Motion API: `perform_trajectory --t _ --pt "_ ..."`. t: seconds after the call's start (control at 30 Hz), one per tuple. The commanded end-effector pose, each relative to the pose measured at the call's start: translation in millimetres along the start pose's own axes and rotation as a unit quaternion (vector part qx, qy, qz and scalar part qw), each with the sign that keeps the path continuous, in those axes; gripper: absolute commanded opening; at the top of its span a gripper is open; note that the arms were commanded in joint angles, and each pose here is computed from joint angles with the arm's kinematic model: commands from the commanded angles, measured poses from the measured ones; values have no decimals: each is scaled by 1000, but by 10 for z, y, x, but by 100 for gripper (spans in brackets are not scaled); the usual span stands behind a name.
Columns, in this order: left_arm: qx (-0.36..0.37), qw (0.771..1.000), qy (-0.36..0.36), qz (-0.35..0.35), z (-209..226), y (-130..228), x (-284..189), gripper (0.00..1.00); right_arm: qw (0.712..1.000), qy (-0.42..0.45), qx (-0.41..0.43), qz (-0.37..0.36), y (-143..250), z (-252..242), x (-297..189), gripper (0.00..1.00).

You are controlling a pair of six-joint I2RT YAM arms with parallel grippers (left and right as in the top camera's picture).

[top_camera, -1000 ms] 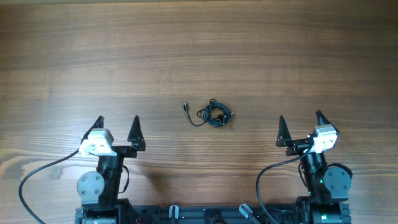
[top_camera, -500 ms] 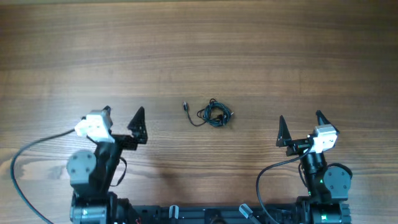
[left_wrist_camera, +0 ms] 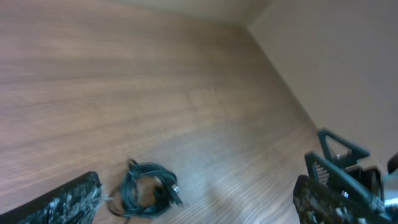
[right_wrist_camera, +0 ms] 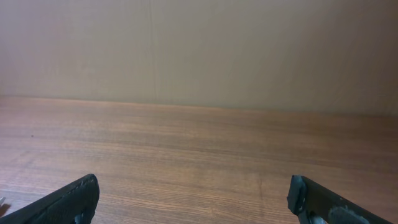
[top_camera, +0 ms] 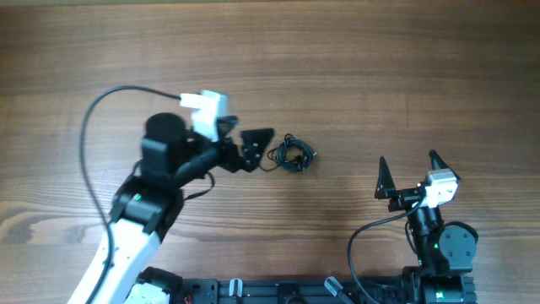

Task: Untangle cables
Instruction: 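Reach the left gripper forward to the black cable bundle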

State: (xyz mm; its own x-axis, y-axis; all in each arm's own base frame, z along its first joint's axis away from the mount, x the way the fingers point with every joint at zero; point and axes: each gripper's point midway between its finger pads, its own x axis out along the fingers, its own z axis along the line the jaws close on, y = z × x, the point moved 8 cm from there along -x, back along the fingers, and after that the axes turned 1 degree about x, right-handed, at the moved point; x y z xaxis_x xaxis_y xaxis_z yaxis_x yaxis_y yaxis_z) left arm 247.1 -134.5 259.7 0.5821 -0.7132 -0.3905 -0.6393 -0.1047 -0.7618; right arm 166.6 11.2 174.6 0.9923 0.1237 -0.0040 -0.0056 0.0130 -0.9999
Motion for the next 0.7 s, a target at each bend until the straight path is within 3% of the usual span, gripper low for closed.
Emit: perform_trajectory --t 0.0,0.07,0.13,0.23,0.37,0.53,0.67 --pt "-1 999 23 35 -43 92 288 100 1000 4 2 -3 -7 -4 -1 100" --pt "1 998 22 50 -7 167 484 100 1000 4 2 -3 -7 -4 -1 100" --pt "15 998 -26 59 150 260 686 82 1000 4 2 -3 -7 -4 -1 100" --pt "54 990 -82 99 354 510 964 70 1000 5 2 -3 -7 -4 -1 100" --pt "83 982 -106 134 467 785 1244 67 1000 4 2 -3 -7 -4 -1 100" --pt "136 970 -118 163 600 1032 1467 43 1000 4 2 -3 -7 -4 -1 100" --pt "145 962 -144 179 744 1166 1544 43 1000 5 2 -3 -7 -4 -1 100"
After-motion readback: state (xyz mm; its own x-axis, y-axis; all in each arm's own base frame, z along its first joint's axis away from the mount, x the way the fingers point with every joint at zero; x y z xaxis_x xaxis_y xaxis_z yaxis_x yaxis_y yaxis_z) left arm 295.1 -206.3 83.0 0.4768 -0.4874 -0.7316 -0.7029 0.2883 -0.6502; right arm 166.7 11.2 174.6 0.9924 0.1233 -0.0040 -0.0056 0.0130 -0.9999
